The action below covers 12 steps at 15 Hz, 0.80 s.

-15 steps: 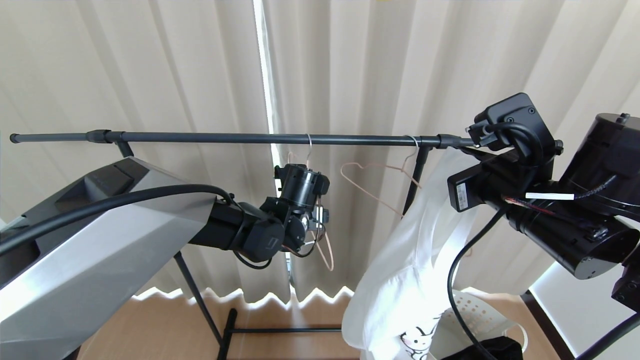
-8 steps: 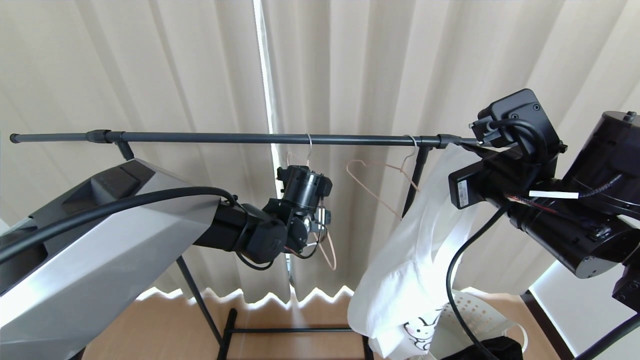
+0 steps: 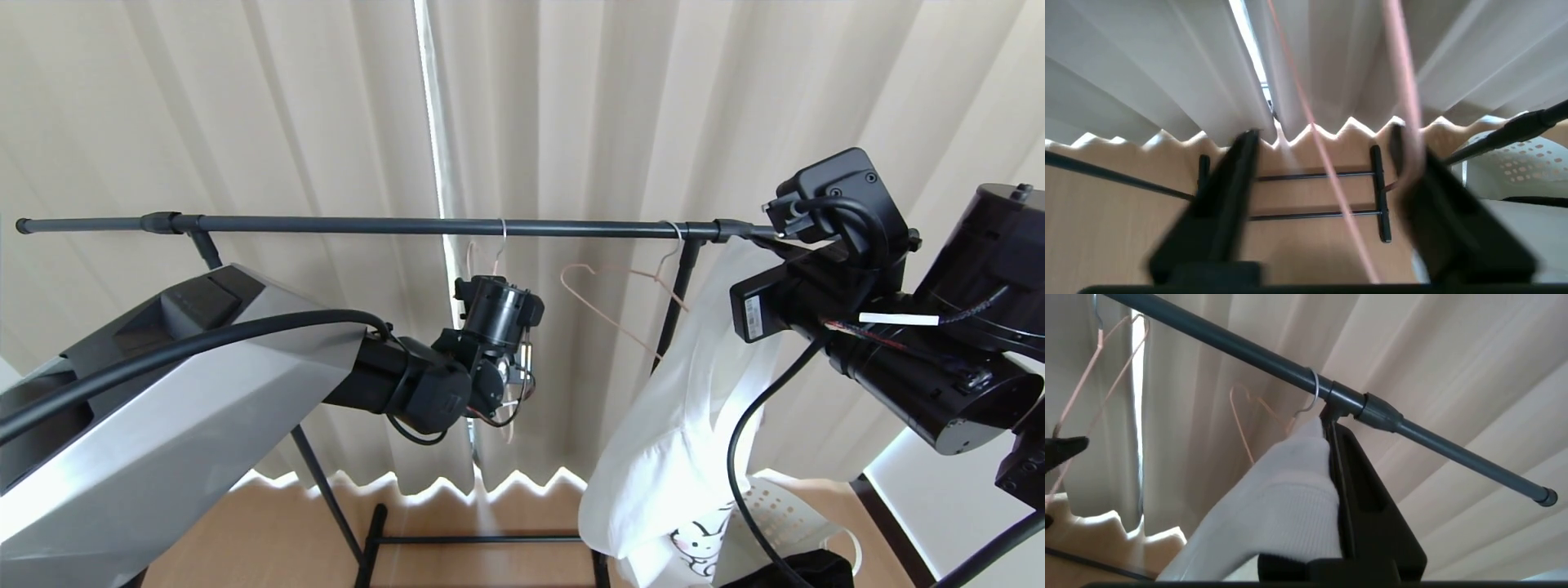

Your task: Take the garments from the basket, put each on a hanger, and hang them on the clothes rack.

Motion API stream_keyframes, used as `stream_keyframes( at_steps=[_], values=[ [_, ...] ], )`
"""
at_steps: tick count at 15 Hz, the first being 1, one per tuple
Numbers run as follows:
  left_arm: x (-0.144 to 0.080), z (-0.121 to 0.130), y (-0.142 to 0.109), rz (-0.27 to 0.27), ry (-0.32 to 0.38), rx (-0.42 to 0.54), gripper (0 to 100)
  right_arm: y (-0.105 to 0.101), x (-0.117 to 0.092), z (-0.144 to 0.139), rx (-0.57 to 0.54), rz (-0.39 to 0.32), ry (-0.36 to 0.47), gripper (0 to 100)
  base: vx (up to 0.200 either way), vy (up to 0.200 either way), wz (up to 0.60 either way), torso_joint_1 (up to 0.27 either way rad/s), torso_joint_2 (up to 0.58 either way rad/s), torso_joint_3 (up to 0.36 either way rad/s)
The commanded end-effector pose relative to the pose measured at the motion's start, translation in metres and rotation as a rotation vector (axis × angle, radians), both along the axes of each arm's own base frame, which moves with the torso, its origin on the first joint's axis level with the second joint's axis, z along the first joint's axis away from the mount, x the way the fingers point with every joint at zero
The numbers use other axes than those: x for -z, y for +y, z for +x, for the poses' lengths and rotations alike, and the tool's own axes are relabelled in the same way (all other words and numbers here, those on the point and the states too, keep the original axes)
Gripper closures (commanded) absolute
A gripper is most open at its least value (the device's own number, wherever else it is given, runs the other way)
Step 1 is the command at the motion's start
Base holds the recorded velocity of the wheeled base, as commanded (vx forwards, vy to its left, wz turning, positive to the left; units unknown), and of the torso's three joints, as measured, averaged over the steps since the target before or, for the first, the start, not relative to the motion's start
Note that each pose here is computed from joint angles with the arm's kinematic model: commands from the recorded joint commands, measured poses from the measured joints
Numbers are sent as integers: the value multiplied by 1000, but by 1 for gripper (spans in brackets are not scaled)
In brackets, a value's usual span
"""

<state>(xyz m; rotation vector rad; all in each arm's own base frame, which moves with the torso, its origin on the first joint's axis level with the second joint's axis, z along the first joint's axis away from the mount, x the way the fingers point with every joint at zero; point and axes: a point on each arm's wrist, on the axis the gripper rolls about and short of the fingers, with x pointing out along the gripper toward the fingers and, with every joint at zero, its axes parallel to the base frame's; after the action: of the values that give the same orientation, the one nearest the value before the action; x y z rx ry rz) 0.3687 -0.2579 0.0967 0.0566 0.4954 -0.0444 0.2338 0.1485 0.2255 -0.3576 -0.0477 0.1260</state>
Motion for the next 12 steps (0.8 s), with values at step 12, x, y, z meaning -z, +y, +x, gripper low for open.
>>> stream_keyframes(
  at_steps=[12],
  values=[
    [-12, -4, 2, -23, -20, -5, 100, 1, 2, 1, 0, -6, 6, 100, 0, 0, 0, 0, 0, 0]
  ],
)
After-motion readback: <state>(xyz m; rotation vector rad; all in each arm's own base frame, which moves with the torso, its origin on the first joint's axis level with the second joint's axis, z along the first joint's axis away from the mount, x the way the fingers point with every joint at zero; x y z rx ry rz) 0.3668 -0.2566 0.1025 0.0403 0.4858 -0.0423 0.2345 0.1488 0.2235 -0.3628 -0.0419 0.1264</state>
